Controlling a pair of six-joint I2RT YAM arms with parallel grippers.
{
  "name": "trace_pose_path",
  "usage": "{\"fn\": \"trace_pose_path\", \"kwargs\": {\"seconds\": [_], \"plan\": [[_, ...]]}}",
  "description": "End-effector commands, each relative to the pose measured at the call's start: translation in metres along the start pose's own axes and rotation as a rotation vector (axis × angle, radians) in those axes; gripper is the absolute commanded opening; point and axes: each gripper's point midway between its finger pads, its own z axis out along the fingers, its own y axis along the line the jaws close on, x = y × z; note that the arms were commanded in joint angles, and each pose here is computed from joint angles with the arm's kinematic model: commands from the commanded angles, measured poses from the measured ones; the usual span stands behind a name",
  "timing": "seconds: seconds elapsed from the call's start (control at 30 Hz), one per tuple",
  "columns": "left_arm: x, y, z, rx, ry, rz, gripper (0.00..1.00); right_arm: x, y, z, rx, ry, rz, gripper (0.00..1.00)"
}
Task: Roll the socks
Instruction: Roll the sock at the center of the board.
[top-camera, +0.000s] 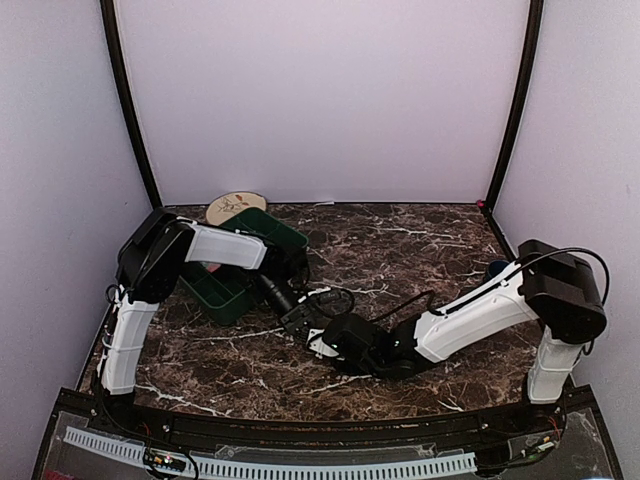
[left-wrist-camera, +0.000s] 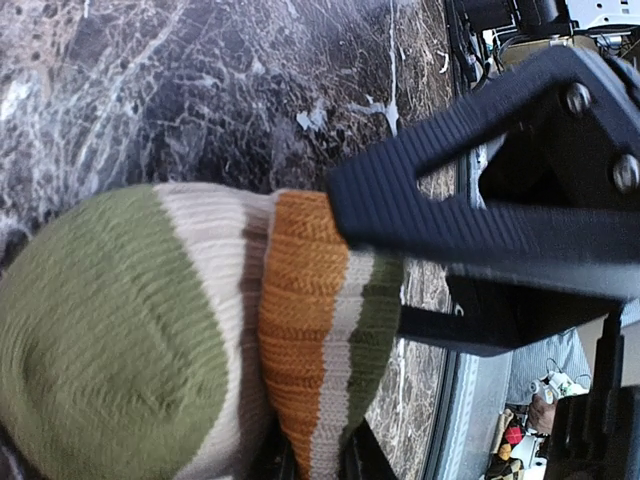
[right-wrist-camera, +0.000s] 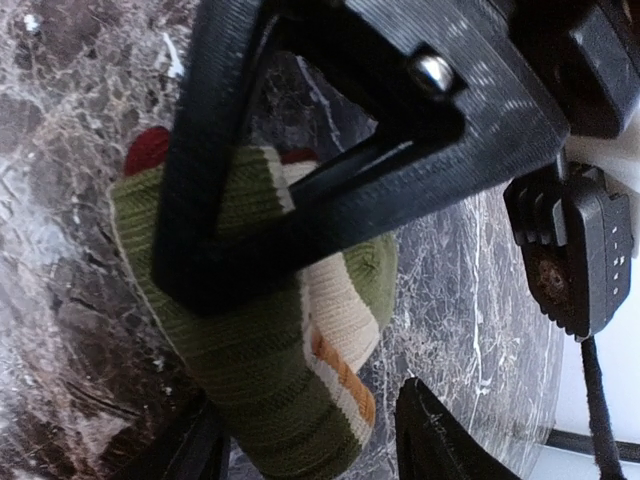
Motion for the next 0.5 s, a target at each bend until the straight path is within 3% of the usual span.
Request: {"fn": "trace_pose_path", "kwargs": {"seconds": [0.0, 0.23, 0.47], "plan": [[0.012, 0.01, -0.001, -0.015, 0.028, -0.055, 0.12, 0.011, -0.003, 0.006, -0.023, 0.023, 0.027, 0.54], [0.012, 0.011, -0.002, -0.014, 0.027, -0.058, 0.12, 0.005, 0.003, 0.012, -0.079, 0.012, 0.04, 0.49], [0.013, 0.011, -0.001, -0.006, 0.026, -0.065, 0.13, -0.002, 0.006, 0.014, -0.093, 0.0, 0.039, 0.5]]}}
